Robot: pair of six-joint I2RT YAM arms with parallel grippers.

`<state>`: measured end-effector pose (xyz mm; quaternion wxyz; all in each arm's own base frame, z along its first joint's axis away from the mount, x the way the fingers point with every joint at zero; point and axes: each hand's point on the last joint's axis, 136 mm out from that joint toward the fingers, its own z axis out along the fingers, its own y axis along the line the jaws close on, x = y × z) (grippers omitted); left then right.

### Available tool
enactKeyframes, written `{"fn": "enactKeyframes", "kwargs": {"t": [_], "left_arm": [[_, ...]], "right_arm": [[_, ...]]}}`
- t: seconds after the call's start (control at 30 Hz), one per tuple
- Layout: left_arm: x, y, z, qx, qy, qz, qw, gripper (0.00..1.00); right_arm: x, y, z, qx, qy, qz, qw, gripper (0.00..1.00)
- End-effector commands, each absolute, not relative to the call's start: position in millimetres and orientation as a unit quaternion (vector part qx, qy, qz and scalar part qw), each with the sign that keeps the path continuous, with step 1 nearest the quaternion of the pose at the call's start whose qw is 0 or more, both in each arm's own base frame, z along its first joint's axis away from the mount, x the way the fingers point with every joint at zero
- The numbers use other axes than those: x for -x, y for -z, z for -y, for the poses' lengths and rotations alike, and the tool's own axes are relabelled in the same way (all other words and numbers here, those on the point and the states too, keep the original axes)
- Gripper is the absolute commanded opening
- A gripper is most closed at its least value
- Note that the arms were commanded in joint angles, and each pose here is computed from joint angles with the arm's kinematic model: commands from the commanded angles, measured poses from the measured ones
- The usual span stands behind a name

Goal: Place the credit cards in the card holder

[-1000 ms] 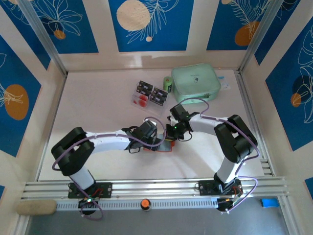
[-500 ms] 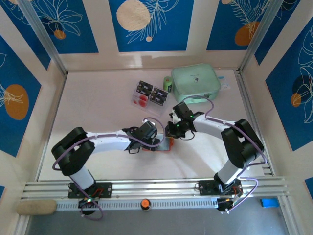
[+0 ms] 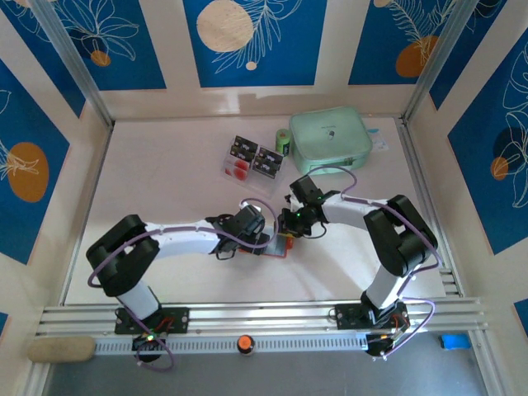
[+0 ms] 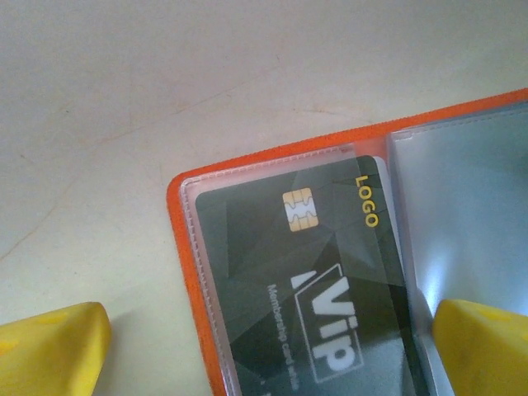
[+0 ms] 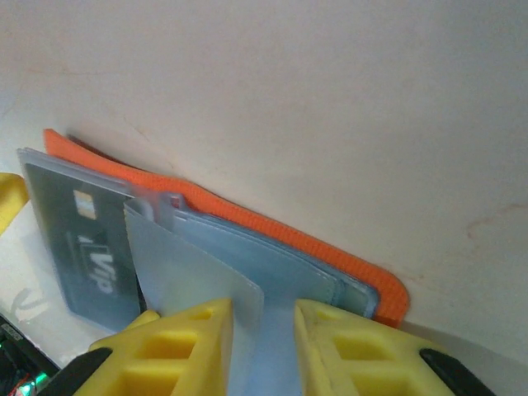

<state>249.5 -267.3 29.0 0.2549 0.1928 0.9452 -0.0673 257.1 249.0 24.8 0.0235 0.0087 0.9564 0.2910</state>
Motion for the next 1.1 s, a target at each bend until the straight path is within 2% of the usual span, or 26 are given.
{"fn": "enactKeyframes", "kwargs": {"t": [0.0, 0.57, 0.83, 1.07], "left_arm": [[-242.9, -27.5, 260.1, -0.195, 0.056, -0.946, 0.251, 1.00], [-248.7, -57.0, 260.5, -0.179, 0.074, -0.938, 0.288, 1.00], [-256.8, -96.5, 246.1, -0.161, 0.078, -0.923, 0.340, 1.00], [-260.6, -109.3, 229.0, -0.149, 0.075, -0.921, 0.351, 1.00]], "right_arm": [[-251.5, -23.1, -254.8, -0.007, -0.303, -0.953, 0.003, 0.28], [-254.6, -56.8, -274.1, 0.009, -0.351, -0.936, 0.003, 0.28], [-250.3, -76.4, -284.9, 0.022, -0.356, -0.934, 0.009, 0.39], [-253.1, -82.1, -300.0, 0.030, -0.356, -0.934, 0.006, 0.44]]}}
